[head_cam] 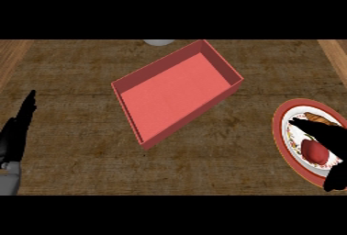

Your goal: Pick the bell pepper from the plate and place it in the cardboard box

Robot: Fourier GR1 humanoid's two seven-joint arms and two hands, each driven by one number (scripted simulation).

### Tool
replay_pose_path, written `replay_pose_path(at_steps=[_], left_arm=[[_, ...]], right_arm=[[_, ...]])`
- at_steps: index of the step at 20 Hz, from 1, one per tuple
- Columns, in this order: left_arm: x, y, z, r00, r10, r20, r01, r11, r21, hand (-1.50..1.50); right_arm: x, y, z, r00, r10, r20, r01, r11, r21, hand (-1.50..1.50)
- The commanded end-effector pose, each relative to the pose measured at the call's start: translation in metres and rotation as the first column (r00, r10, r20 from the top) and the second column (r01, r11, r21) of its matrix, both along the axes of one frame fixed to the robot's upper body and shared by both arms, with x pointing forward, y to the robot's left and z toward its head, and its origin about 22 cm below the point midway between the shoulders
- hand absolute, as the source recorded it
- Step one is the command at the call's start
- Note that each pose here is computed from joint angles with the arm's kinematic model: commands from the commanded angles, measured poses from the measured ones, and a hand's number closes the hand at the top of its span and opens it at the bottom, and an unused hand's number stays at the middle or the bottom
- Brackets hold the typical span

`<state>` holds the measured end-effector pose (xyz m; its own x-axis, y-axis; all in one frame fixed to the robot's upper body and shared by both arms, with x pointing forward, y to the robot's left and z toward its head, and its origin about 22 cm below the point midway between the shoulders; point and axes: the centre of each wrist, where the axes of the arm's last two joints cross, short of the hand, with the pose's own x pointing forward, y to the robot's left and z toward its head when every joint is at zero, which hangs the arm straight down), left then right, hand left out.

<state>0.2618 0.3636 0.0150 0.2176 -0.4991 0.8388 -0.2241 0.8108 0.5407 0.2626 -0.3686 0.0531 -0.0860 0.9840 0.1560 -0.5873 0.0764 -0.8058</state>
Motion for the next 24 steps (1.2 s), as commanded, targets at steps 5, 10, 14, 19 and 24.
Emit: replay_pose_path(at_steps=[5,10,14,19,24], left_arm=[[-0.003,-0.019,0.010,1.000,0.005,0.016,-0.005,1.000,0.012,0.00],[0.004,-0.007,0.015,1.000,-0.007,0.005,0.007,1.000,0.017,0.00],[0.005,-0.010,-0.002,1.000,0.000,-0.005,0.000,1.000,-0.003,0.00],[0.002,0.010,0.006,1.000,-0.004,-0.017,0.005,1.000,0.016,0.00],[-0.010,-0.001,-0.002,1.000,0.008,-0.015,-0.008,1.000,0.004,0.00]], right_arm=[[0.001,-0.006,-0.052,0.998,-0.051,-0.020,0.050,0.997,-0.055,-1.50],[0.013,0.003,-0.045,0.978,0.002,0.208,0.016,0.996,-0.088,1.50],[0.025,0.012,-0.052,0.960,0.025,0.278,0.012,0.991,-0.131,1.50],[0.015,0.038,-0.037,0.926,-0.123,0.356,0.127,0.992,0.013,1.50],[0.020,0.103,-0.018,0.855,-0.292,0.428,0.255,0.956,0.143,1.50]])
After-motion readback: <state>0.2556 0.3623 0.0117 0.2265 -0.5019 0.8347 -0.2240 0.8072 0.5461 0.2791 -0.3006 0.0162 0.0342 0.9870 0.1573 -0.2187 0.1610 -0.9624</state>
